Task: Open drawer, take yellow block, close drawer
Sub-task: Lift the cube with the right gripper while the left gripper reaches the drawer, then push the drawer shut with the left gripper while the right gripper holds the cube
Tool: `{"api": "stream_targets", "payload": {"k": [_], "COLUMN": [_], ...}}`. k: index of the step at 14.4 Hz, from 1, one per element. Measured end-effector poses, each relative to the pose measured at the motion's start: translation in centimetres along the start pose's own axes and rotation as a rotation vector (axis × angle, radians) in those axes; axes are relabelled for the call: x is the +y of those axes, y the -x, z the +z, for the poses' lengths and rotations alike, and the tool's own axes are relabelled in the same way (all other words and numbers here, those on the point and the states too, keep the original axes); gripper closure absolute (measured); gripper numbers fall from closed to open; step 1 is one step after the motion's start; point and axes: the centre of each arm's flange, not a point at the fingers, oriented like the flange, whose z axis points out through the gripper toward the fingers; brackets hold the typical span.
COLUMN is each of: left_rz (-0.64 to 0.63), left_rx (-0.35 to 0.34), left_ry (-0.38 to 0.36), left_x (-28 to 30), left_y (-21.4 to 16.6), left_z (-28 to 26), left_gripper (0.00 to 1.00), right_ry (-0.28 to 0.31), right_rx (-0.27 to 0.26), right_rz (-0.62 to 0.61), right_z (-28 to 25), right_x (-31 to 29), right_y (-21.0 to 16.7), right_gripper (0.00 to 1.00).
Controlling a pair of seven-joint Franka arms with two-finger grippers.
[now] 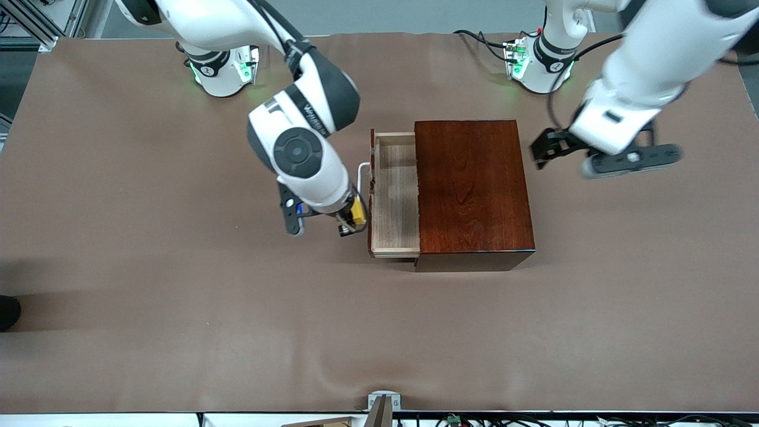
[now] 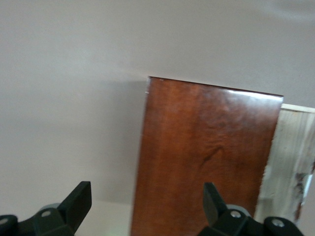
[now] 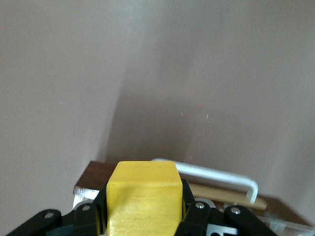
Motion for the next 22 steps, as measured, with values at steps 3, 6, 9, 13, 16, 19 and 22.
{"api": "stream_targets", "payload": {"k": [3,6,9,13,16,19,22], "left_rz": [-0.033,-0.085,-0.155,-0.188,-0.247,-0.283,-0.322], "left_rx": [-0.007,0.004,0.001,-0.019,0.001,0.06,0.095], "left_ry": [0.006,0.026,0.04,0.039,0.073,0.1,0.103], "left_x": [3.7,7.6,12.3,18.2,23.1,27.8,31.3], "left_y": [0.0,0.7,1.7,4.0,6.9,9.7,11.7], "left_z": [1.6,3.6,6.6,10.0,12.4,16.1,20.4], "left_gripper": [0.0,0.0,0.0,0.0,0.0,0.0,0.0], "right_ry": [0.013,0.045,0.071,0.107,0.134,0.138,0.141], "right_rx": [-0.001,0.0,-0.006,-0.016,0.019,0.025,0.014], "right_rz": [-0.081,-0.162,-0.268,-0.379,-0.468,-0.554,-0.645], "right_z": [-1.3,-1.7,-1.2,0.2,0.8,1.7,2.5], "right_x": [-0.4,-0.7,-1.2,-1.3,-0.6,0.3,1.6], "right_y": [-3.4,-6.9,-11.3,-16.9,-17.9,-19.1,-22.4], "right_gripper": [0.44,0.44,0.44,0.44,0.44,0.44,0.44]}}
